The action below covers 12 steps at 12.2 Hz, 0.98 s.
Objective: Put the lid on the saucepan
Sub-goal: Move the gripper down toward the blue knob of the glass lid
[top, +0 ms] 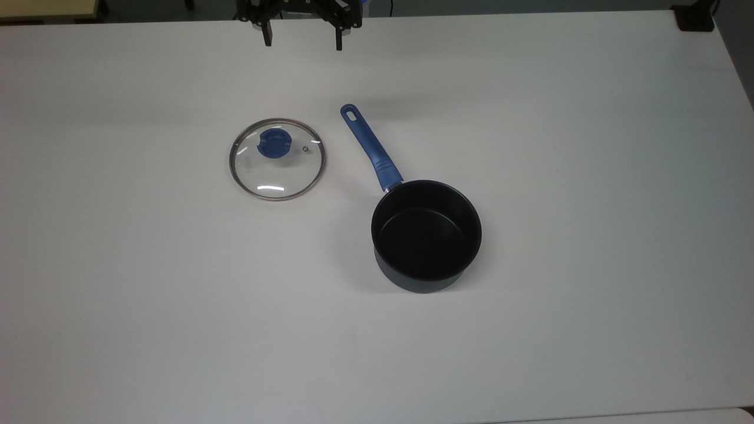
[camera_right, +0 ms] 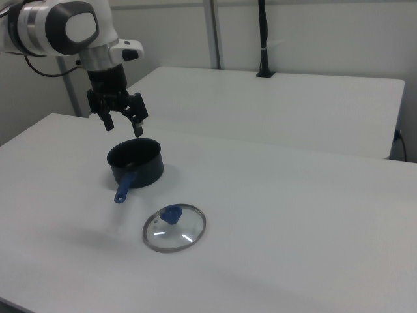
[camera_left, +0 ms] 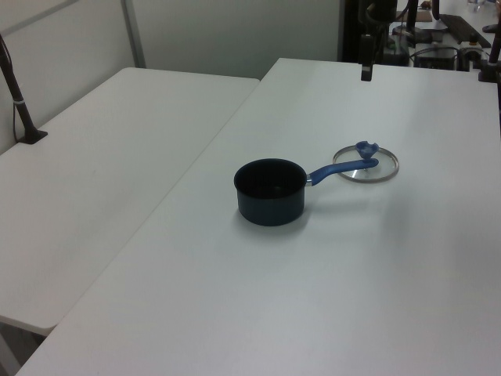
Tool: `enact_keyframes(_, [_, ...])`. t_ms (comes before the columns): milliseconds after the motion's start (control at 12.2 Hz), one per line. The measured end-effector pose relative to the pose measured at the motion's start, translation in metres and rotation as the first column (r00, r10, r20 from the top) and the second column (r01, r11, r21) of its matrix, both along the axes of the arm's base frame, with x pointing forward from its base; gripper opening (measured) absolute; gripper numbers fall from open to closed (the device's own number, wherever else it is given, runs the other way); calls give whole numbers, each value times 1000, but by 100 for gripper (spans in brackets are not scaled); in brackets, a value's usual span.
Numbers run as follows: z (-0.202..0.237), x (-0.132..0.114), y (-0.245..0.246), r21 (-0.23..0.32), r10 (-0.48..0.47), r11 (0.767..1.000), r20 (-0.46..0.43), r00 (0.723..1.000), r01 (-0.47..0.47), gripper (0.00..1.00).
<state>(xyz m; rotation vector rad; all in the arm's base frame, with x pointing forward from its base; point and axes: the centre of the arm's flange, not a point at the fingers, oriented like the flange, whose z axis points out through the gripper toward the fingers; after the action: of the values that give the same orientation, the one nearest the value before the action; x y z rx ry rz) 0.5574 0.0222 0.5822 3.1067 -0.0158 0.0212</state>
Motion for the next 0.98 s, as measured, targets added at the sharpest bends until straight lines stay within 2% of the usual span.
enact_keyframes(736, [3,2,-15,0,-26,1000,8,1000,26,100])
enact_keyframes(981, [-22,13,-34,-4,-59,998,-32,998,59,100])
